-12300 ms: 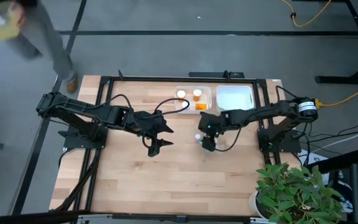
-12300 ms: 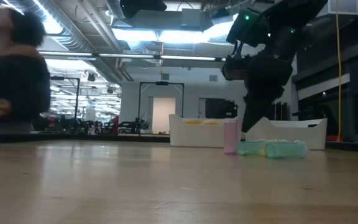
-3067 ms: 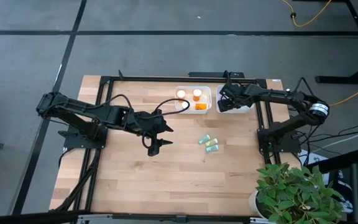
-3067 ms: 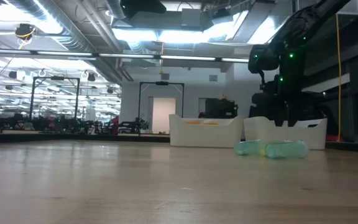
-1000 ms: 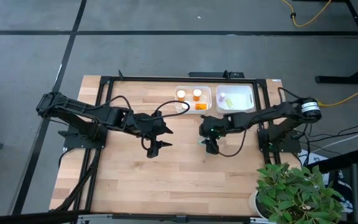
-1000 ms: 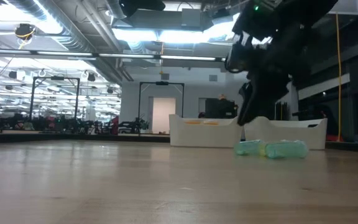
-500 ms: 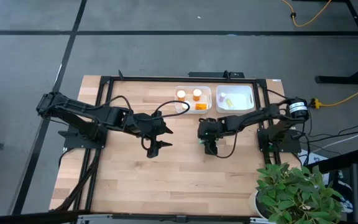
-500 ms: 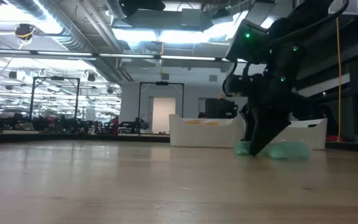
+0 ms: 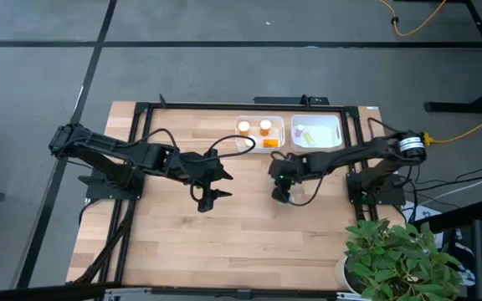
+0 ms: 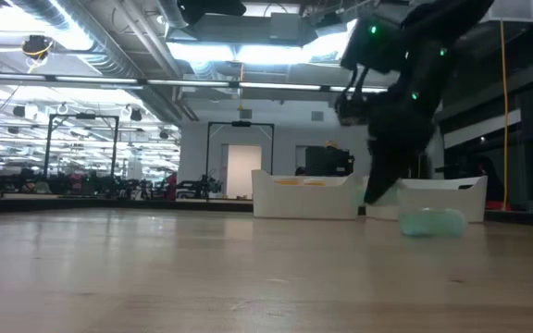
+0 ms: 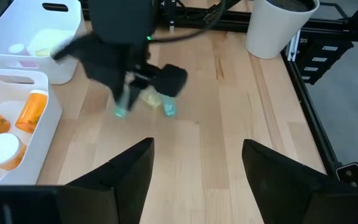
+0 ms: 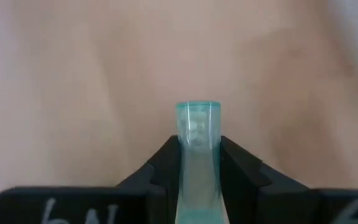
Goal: Pick and place medicine bottles into bin by pill shape (circle, oval)
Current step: Put the blue tablet bottle into the right white bin
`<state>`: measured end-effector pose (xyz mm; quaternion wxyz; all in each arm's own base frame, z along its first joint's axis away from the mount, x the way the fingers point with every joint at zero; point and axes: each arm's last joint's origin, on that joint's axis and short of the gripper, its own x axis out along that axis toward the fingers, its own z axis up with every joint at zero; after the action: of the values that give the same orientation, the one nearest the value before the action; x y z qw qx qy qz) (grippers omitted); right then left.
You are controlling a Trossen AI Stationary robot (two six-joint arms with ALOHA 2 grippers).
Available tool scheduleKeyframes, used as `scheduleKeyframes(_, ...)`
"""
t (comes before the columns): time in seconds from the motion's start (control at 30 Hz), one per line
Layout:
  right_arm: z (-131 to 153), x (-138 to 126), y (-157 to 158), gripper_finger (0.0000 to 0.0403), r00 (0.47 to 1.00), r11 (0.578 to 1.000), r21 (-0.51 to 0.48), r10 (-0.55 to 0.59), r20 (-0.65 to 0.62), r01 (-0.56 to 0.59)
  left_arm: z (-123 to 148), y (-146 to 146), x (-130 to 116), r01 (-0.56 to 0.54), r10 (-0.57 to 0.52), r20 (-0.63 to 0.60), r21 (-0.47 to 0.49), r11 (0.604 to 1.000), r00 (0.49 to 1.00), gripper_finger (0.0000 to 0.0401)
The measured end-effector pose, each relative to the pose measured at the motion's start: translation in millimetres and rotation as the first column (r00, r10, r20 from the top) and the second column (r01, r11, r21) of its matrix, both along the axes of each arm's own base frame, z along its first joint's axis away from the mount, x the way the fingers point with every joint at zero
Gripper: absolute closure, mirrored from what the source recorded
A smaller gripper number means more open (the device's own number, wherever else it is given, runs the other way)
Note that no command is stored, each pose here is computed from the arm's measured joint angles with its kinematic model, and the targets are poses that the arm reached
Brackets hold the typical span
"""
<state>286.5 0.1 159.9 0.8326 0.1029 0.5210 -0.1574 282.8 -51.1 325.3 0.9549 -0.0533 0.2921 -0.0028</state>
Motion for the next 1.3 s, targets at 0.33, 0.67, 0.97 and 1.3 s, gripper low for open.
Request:
scheduleKeyframes(0.33,67.4,-40.1,-24.2,0.0308,0.915,0.875,-0.271,-0.394,0.086,0.402,0.1,0.2,0.1,-0.001,0.001,0.001,0.000,1.000,1.000,0.0165)
scheduleKeyframes(0.67,77.0,-84.3,-89.2,0.0308,0.771,0.740,-0.240,-0.633,0.065,0.628,0.3,1.7,0.2,-0.038,0.038,0.008,0.034,0.999,0.999,0.0164)
scheduleKeyframes(0.97,35.0,-84.0,-124.1,0.0308,0.730,0.721,-0.117,-0.673,0.118,0.683,0.3,1.7,0.2,-0.043,0.043,0.008,0.031,0.999,0.999,0.0164)
scheduleKeyframes(1.3,11.6,-91.9,-135.5,0.0308,0.695,0.687,-0.117,-0.718,0.041,0.717,0.2,1.7,0.2,-0.042,0.041,0.007,0.033,0.999,0.999,0.0164)
